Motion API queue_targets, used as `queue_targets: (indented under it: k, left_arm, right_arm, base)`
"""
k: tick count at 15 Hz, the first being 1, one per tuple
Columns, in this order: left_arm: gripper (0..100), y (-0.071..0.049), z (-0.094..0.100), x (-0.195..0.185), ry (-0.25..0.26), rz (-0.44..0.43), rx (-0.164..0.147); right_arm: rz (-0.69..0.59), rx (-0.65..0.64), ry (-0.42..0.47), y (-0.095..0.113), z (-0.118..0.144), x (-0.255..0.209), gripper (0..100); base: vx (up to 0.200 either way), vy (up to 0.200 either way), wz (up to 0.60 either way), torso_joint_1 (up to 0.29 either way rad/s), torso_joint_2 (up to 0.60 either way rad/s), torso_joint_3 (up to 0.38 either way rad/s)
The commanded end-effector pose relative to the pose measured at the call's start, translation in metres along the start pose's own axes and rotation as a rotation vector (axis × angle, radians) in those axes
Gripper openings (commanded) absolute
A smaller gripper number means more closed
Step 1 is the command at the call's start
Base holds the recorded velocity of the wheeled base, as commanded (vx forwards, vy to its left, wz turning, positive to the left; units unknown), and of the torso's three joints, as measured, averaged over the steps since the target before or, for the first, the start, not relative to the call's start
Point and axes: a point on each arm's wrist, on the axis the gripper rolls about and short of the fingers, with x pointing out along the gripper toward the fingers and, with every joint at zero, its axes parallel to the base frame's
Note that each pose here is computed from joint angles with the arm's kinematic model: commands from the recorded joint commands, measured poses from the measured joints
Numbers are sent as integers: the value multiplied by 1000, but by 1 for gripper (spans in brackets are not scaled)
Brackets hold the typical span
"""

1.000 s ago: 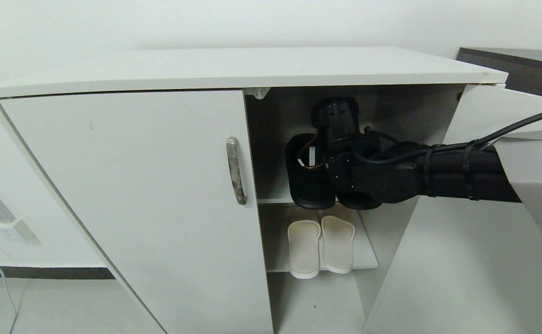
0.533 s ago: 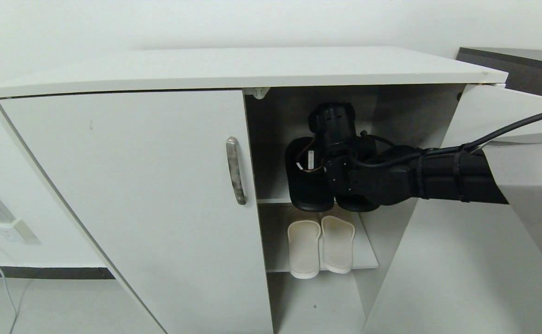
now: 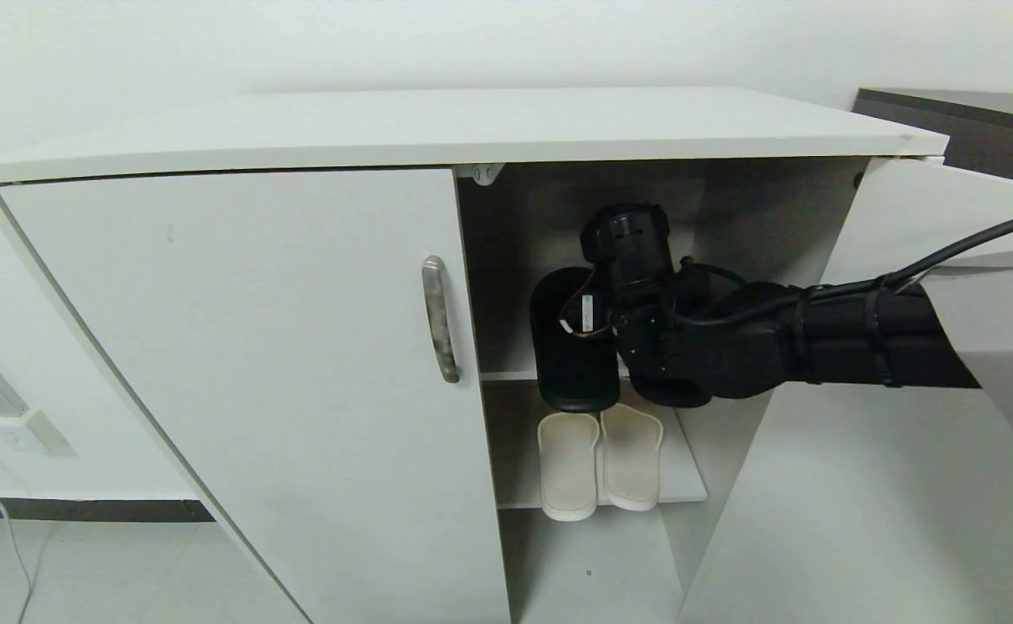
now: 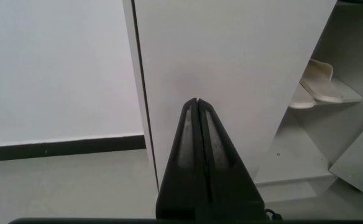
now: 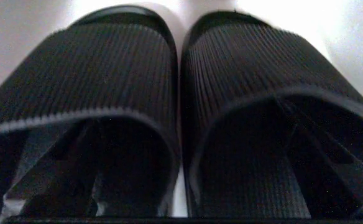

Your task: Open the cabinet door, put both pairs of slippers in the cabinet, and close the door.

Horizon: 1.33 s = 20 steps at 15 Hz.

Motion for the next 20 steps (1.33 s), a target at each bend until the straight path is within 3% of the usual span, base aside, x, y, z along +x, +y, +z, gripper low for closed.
queue_targets:
  k: [1,8,13,16,17,20]
  left_arm:
    - [0,0,0,0,0,0,0]
    - [0,0,0,0,-2,0,0]
    - [0,0,0,0,-2,0,0]
    - [0,0,0,0,0,0,0]
    - [0,0,0,0,0,-2,0]
    - [0,0,0,0,0,-2,1]
  right_arm:
    - [19,7,-11,-4,9,-18,100]
    - [80,-15,1,-10,9,-65,100]
    - [173,-24,1,-21,8,-124,100]
    - [217,-32,0,-25,-3,-142,100]
    - [233,-30,-9,-25,-9,-145,0]
    - [282,-14,-49,-25,-24,-148,0]
  base:
    - [0,0,0,0,0,0]
    - [0,0,0,0,0,0]
    - [0,0,0,0,0,0]
    - [0,0,0,0,0,0]
    - [0,0,0,0,0,0]
    - [0,0,0,0,0,0]
